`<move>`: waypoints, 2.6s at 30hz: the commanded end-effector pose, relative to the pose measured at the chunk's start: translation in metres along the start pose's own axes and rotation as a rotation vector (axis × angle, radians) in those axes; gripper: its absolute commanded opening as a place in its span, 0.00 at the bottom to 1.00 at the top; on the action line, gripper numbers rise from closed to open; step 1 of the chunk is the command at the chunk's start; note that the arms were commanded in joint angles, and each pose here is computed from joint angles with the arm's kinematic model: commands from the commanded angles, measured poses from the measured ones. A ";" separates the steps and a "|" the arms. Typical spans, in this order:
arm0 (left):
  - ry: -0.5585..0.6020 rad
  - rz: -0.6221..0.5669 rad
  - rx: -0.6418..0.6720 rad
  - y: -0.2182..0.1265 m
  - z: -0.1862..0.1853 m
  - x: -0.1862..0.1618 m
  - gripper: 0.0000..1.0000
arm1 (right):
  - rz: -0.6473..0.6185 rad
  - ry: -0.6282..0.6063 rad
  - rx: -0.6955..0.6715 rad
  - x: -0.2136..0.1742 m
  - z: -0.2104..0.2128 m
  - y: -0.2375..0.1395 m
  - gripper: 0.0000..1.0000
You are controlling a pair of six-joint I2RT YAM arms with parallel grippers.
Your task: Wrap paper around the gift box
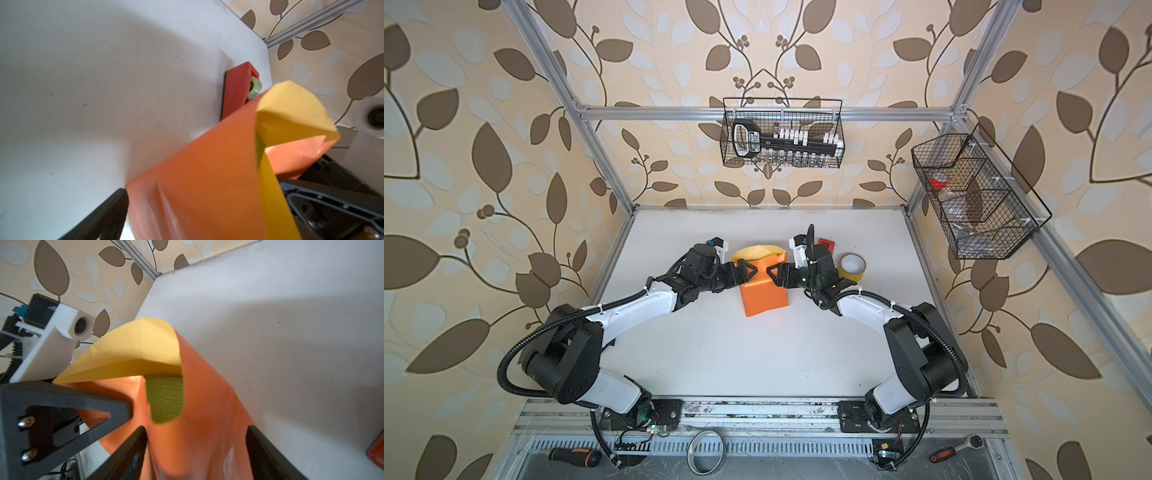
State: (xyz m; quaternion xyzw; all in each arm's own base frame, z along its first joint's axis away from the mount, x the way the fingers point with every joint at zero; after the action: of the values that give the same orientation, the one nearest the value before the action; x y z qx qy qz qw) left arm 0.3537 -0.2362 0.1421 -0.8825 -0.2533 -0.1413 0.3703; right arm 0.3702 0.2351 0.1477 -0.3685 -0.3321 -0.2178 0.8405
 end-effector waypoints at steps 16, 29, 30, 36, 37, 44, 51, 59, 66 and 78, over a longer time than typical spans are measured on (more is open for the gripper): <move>0.103 -0.066 0.130 -0.010 0.012 0.013 0.89 | 0.070 -0.043 -0.252 -0.033 -0.042 -0.003 0.70; 0.212 -0.004 0.180 -0.002 0.013 -0.007 0.64 | -0.007 -0.073 -0.252 -0.038 -0.022 -0.035 0.62; 0.217 -0.004 0.174 -0.002 0.011 -0.006 0.64 | -0.014 -0.082 -0.251 -0.032 -0.021 -0.035 0.64; 0.243 0.005 0.150 -0.002 0.000 -0.002 0.66 | -0.015 -0.086 -0.140 -0.004 -0.005 -0.021 0.68; 0.244 0.007 0.149 -0.002 -0.001 -0.001 0.67 | -0.015 -0.083 -0.123 -0.002 -0.003 -0.019 0.68; 0.255 -0.047 0.074 -0.017 -0.037 0.022 0.83 | 0.021 -0.028 -0.186 -0.019 -0.030 -0.010 0.61; 0.172 -0.064 -0.094 -0.050 -0.063 0.008 0.94 | 0.037 0.025 -0.213 -0.041 -0.044 -0.013 0.54; 0.168 -0.025 0.058 -0.043 -0.017 -0.020 0.85 | 0.023 0.038 -0.195 -0.038 -0.038 -0.014 0.52; 0.207 -0.099 0.123 -0.030 -0.017 0.006 0.62 | 0.004 0.039 -0.182 -0.043 -0.030 -0.022 0.49; 0.233 -0.056 0.169 -0.007 0.003 -0.004 0.41 | -0.036 -0.007 -0.256 -0.041 -0.026 -0.034 0.44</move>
State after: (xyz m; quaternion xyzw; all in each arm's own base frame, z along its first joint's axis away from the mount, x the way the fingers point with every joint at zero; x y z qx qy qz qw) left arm 0.3462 -0.2338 0.1502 -0.8269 -0.2508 -0.2264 0.4496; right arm 0.3358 0.2156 0.1395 -0.4099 -0.3219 -0.2833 0.8050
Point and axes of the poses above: each gripper's point midway between its finger pads, its own y axis out along the fingers, its own z axis along the line the jaws close on, x = y × z, the point moved 1 cm from there along -y, back along the fingers, and after that the axes turned 2 degrees about -y, right-handed, at the moved point
